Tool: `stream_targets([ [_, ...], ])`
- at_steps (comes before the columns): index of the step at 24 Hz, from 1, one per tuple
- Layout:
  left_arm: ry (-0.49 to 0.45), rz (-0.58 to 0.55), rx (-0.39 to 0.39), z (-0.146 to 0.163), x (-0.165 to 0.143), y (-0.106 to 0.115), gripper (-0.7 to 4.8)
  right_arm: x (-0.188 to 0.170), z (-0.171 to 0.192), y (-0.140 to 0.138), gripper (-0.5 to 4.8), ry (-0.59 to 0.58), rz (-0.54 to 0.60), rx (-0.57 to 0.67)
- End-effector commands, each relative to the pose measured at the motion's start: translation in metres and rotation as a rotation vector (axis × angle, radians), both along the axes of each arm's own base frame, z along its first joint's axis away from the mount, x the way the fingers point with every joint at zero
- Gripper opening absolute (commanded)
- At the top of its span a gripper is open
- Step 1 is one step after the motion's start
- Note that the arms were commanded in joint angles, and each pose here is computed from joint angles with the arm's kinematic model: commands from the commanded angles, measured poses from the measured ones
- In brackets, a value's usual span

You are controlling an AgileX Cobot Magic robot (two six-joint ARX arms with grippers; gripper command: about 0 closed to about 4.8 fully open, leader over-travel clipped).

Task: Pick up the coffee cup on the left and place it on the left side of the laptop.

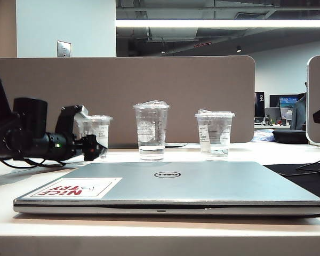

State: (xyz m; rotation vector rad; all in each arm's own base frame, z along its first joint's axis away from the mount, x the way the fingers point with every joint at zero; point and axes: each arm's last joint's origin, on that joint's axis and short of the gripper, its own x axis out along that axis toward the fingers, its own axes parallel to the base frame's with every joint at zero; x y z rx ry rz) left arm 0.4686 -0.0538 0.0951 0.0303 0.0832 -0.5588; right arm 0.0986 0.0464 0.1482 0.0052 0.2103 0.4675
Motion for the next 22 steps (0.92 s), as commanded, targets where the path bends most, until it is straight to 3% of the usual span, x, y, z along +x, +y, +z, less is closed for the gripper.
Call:
stream_targets([
  [1,-0.105,0.017,-0.015,0.038,-0.001,0.012,3.38,0.000,0.000,0.000,-0.05,-0.014,0.002,0.006],
  [5,-0.124,0.038,-0.028,0.060,-0.014,0.029,3.39,0.000,0.000,0.000,-0.05,-0.014,0.001,0.006],
  [10,-0.131,0.055,-0.028,0.074,-0.053,0.055,3.40,0.000,0.000,0.000,-0.05,-0.014,0.002,0.006],
  [19,-0.165,0.047,-0.101,0.055,-0.157,0.055,3.40,0.000,0.000,0.000,-0.05,-0.014,0.002,0.006],
  [22,-0.102,0.060,-0.099,0.041,-0.188,0.053,3.40,0.000,0.000,0.000,-0.05,-0.015,0.002,0.007],
])
